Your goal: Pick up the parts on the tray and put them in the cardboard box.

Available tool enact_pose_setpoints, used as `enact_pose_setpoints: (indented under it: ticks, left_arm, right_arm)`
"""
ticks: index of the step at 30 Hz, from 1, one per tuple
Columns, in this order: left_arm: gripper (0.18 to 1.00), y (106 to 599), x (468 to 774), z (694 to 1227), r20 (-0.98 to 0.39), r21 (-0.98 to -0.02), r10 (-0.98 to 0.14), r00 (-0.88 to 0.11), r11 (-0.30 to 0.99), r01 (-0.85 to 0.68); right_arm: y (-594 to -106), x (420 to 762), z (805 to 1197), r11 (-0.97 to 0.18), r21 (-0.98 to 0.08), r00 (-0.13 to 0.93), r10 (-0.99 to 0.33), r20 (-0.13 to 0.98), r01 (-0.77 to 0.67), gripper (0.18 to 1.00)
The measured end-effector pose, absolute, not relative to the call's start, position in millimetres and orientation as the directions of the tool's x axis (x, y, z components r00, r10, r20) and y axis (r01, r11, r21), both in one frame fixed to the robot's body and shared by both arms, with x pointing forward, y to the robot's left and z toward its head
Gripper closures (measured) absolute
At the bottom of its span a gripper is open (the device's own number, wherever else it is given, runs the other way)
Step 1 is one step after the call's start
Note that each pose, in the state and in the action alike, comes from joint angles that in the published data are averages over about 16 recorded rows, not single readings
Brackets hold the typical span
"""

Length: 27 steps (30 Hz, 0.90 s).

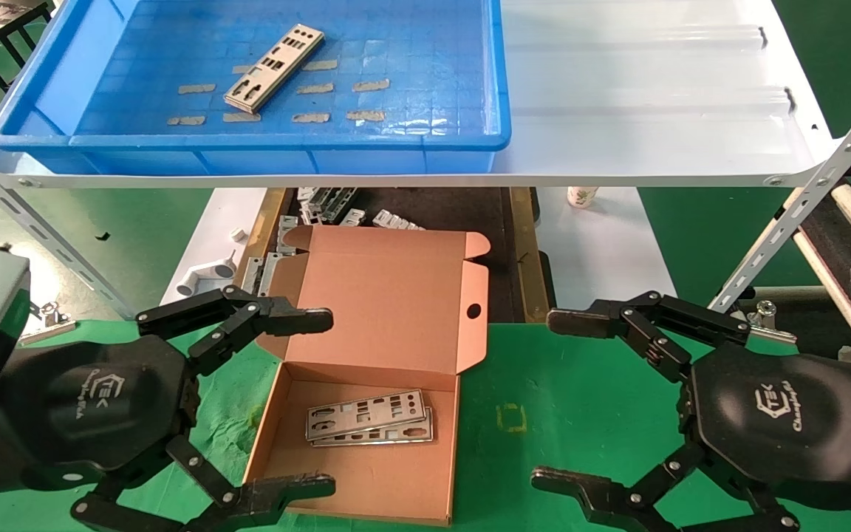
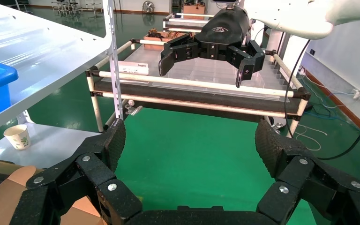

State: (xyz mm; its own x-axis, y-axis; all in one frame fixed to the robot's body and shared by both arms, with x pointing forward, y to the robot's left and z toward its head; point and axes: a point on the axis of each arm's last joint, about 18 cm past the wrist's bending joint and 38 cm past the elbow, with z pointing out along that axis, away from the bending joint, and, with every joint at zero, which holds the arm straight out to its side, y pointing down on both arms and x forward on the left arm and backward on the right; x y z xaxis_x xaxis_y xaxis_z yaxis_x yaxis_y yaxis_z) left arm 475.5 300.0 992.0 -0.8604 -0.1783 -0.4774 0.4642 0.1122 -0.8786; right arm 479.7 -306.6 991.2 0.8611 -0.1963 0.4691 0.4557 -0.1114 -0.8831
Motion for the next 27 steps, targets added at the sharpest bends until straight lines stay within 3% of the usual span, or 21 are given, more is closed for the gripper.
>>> enact_pose_setpoints:
  ticks: [27]
  left_arm:
    - [0.184, 300.0, 475.5, 992.0, -0.477, -0.879, -0.178, -0.860, 0.112, 0.464]
  right_arm:
    - [-306.6, 479.7, 991.2, -0.111, -0.883, 0.861, -0.196, 0.469, 0.456, 0.178]
